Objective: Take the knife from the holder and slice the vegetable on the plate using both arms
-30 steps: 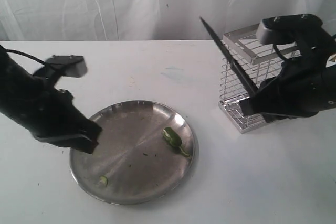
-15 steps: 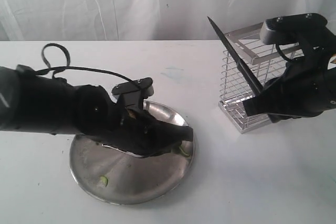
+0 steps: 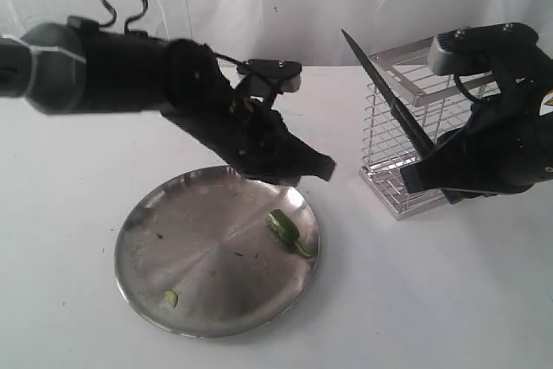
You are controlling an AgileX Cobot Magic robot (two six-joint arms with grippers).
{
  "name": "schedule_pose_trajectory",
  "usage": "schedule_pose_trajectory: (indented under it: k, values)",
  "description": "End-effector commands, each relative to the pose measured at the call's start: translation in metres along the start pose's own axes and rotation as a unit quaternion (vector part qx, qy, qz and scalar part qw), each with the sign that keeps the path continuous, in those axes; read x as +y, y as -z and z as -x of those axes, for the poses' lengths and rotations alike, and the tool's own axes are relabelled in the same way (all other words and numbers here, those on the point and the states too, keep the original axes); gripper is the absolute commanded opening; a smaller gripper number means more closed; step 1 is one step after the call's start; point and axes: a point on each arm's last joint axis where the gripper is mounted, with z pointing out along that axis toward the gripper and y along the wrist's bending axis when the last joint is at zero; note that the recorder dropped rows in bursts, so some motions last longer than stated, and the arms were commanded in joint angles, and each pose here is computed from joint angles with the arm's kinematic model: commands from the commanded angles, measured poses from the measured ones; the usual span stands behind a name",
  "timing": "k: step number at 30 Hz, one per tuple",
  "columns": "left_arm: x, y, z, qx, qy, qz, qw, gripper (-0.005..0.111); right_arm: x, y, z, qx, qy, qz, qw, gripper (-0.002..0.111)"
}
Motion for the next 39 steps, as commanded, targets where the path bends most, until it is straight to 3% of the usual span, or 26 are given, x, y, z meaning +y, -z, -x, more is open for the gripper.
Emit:
schedule_pose_trajectory:
  k: [1, 2, 3, 5, 6, 7, 8, 11, 16, 20, 26, 29, 36, 39]
  values:
    - [0.058, 0.027, 0.003, 0.243, -0.01, 0.285, 0.927, 0.0, 0.0, 0.002, 0.0, -0.008, 0.002, -0.002, 1.0, 0.0]
    - [0.066, 0.036, 0.005, 0.305, -0.039, 0.342, 0.888, 0.0, 0.0, 0.002, 0.0, -0.008, 0.002, -0.002, 1.0, 0.0]
    - [0.063, 0.038, 0.007, 0.308, -0.047, 0.328, 0.892, 0.0, 0.0, 0.002, 0.0, -0.008, 0.002, -0.002, 1.0, 0.0]
    - [0.043, 0.033, 0.006, 0.317, -0.023, 0.217, 0.923, 0.0, 0.0, 0.002, 0.0, -0.008, 0.002, -0.002, 1.0, 0.0]
    - [0.028, 0.025, 0.01, 0.283, 0.002, 0.131, 0.95, 0.0, 0.0, 0.002, 0.0, -0.007, 0.002, -0.002, 1.0, 0.0]
    - [0.018, 0.017, 0.014, 0.25, 0.029, 0.08, 0.965, 0.0, 0.0, 0.002, 0.0, -0.005, 0.003, -0.002, 1.0, 0.0]
    - [0.014, 0.011, 0.017, 0.228, 0.043, 0.059, 0.971, 0.0, -0.001, 0.002, 0.0, -0.004, 0.005, -0.004, 1.0, 0.0]
    - [0.01, -0.007, 0.008, 0.247, 0.09, 0.067, 0.962, 0.005, -0.003, 0.002, -0.001, -0.002, 0.013, -0.014, 1.0, 0.0]
    - [-0.01, -0.036, -0.008, 0.262, 0.072, 0.059, 0.961, 0.049, -0.002, 0.002, -0.002, 0.003, 0.014, -0.013, 1.0, 0.0]
    - [-0.016, -0.04, -0.006, 0.242, 0.085, 0.054, 0.965, 0.068, -0.002, 0.002, -0.002, 0.004, 0.014, -0.013, 1.0, 0.0]
    - [-0.013, -0.049, -0.003, 0.204, 0.22, 0.092, 0.95, 0.07, -0.002, 0.002, -0.004, 0.013, 0.014, -0.011, 1.0, 0.0]
    - [-0.01, -0.057, -0.007, 0.206, 0.258, 0.106, 0.938, 0.07, -0.002, 0.002, -0.005, 0.023, 0.013, -0.009, 1.0, 0.0]
    - [-0.005, -0.076, -0.007, 0.17, 0.283, 0.109, 0.938, 0.069, -0.001, 0.011, -0.005, 0.01, 0.019, -0.011, 1.0, 0.0]
    - [0.0, -0.078, -0.008, 0.163, 0.29, 0.13, 0.934, 0.062, 0.0, 0.017, -0.005, -0.001, 0.02, -0.012, 1.0, 0.0]
